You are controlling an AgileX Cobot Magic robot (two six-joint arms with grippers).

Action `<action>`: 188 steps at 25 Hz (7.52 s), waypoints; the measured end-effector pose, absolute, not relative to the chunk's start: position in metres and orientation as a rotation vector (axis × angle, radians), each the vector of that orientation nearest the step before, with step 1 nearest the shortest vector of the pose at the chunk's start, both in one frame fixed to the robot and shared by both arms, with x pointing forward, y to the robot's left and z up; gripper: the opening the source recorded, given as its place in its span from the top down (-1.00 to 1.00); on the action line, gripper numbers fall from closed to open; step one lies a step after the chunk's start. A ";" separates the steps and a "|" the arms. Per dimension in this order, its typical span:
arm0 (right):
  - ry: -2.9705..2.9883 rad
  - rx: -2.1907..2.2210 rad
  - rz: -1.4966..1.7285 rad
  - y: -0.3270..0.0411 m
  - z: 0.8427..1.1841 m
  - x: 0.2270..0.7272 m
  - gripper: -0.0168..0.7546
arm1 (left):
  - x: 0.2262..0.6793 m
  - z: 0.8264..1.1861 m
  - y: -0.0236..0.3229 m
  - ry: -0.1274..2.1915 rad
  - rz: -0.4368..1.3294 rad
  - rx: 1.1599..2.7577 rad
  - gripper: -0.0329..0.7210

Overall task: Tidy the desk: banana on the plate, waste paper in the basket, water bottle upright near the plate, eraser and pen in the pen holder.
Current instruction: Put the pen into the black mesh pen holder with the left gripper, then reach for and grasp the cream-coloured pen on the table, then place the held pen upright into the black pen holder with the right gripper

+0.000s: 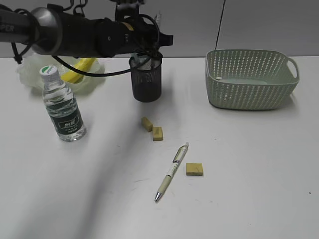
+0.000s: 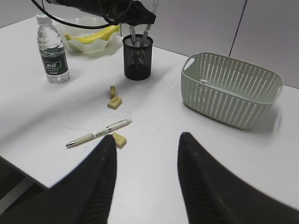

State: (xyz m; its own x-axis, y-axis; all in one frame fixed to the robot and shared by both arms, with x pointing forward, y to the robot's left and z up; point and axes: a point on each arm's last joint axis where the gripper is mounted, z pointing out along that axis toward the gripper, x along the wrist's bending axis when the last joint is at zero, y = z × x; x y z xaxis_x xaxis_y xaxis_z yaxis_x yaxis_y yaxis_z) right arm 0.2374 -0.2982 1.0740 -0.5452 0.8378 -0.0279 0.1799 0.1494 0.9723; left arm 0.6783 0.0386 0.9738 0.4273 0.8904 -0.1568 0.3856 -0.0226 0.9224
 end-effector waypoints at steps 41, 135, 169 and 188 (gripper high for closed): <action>1.836 0.970 1.429 -0.298 1.074 0.237 0.04 | 0.582 1.164 0.085 1.008 0.551 1.729 0.08; 2.358 2.300 0.068 -0.019 0.913 0.535 -0.06 | 0.228 1.063 0.301 0.973 0.572 1.792 0.16; 2.453 2.122 0.052 -0.016 0.909 0.544 0.68 | 0.228 1.063 0.301 0.973 0.572 1.792 0.16; 2.111 1.041 1.241 -0.001 1.049 0.588 0.68 | 0.228 1.063 0.301 0.973 0.573 1.792 0.16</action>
State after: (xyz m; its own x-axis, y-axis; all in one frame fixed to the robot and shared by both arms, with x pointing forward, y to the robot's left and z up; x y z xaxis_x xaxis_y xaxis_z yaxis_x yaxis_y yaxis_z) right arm 0.5881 -0.0009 1.0490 -0.5977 0.8014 -0.0227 0.3701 0.3009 0.8789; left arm 0.2276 0.3011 1.0631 0.5677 0.8221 -0.0441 0.3601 -0.1998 0.9113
